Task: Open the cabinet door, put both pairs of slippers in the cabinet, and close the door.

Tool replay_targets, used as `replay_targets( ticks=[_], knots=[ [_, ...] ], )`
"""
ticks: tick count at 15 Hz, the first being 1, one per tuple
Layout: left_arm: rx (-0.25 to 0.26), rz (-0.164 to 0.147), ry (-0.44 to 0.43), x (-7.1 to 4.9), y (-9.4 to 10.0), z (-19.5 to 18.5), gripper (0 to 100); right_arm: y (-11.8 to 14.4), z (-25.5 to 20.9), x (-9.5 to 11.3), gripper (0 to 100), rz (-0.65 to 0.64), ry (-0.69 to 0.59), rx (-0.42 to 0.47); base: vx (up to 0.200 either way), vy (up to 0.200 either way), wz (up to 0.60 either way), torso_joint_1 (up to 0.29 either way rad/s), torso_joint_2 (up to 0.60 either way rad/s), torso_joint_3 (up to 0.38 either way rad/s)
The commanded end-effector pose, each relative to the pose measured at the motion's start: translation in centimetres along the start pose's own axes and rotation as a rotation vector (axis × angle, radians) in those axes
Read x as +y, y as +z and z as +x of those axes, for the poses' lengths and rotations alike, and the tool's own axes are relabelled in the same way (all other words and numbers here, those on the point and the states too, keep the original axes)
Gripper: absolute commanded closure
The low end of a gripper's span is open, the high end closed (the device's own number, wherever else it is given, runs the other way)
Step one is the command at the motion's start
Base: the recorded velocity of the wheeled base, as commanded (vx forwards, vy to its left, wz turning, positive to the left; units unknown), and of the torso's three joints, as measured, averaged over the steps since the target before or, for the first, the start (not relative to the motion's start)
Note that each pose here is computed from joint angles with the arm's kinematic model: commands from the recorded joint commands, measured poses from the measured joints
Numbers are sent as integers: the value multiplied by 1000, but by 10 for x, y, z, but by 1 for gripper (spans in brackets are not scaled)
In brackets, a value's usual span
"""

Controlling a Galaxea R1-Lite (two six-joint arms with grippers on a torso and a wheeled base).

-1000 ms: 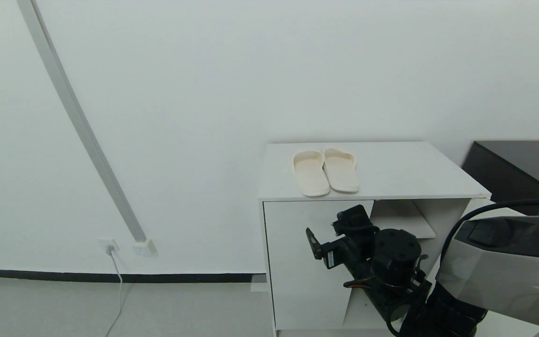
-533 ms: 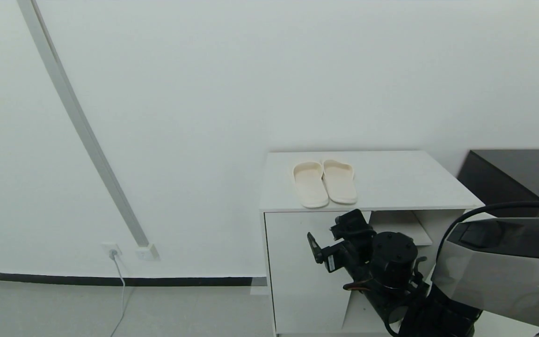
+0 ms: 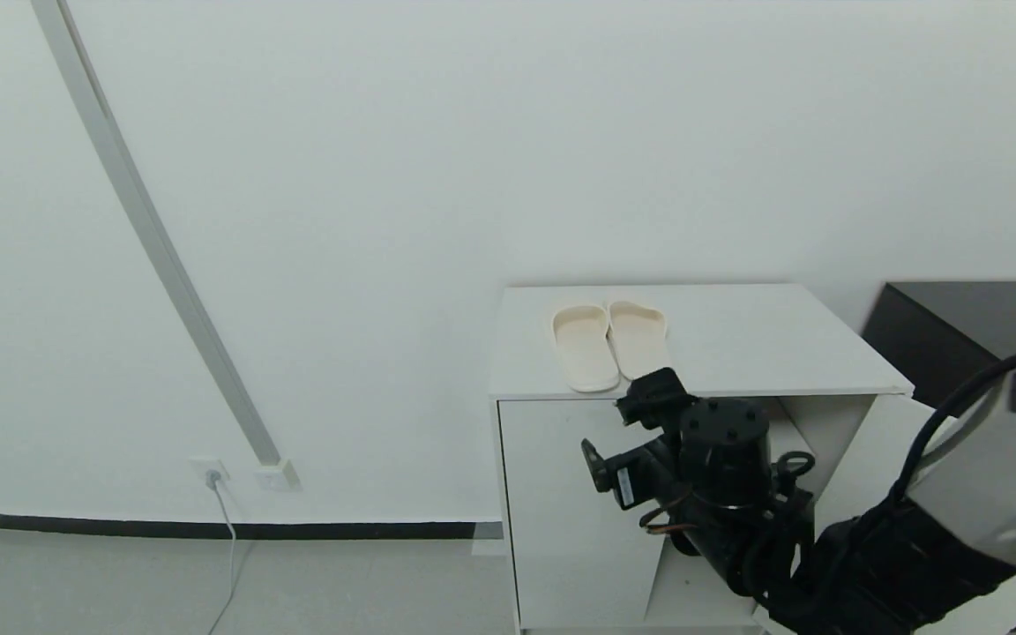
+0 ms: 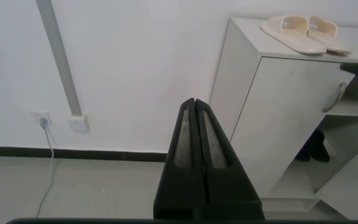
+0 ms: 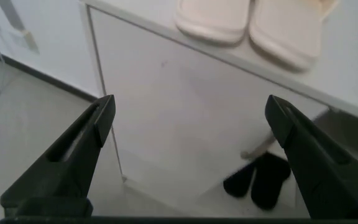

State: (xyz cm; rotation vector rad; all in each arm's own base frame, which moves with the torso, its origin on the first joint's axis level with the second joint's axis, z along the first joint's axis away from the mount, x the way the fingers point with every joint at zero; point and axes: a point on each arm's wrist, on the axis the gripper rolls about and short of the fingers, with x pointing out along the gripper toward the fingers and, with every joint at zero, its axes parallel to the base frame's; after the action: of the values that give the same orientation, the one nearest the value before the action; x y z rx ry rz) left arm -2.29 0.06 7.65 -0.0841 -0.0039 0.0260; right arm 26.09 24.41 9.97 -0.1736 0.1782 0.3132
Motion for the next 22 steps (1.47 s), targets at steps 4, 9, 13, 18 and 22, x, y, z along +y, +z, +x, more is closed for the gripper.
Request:
replay_targets(
  ticks=[4, 9, 13, 18, 22],
  knots=[
    [0, 1, 0, 0, 0, 0, 100, 104, -14, -17, 0, 234, -120, -56, 0, 0, 0, 0, 0, 0],
    [0, 1, -2, 0, 0, 0, 100, 91, 4, -15, 0, 265, -222, -11, 0, 0, 0, 0, 0, 0],
    [3, 1, -3, 0, 0, 0, 100, 85, 4, -15, 0, 249, -223, 4, 0, 0, 0, 0, 0, 0],
    [3, 1, -4, 0, 0, 0, 100, 74, 12, -13, 0, 237, -228, 13, 160, 0, 0, -4, 1, 3],
    [3, 1, -4, 0, 0, 0, 100, 62, 23, -8, 0, 238, -227, 25, 200, 0, 0, 8, 4, 2]
  ],
)
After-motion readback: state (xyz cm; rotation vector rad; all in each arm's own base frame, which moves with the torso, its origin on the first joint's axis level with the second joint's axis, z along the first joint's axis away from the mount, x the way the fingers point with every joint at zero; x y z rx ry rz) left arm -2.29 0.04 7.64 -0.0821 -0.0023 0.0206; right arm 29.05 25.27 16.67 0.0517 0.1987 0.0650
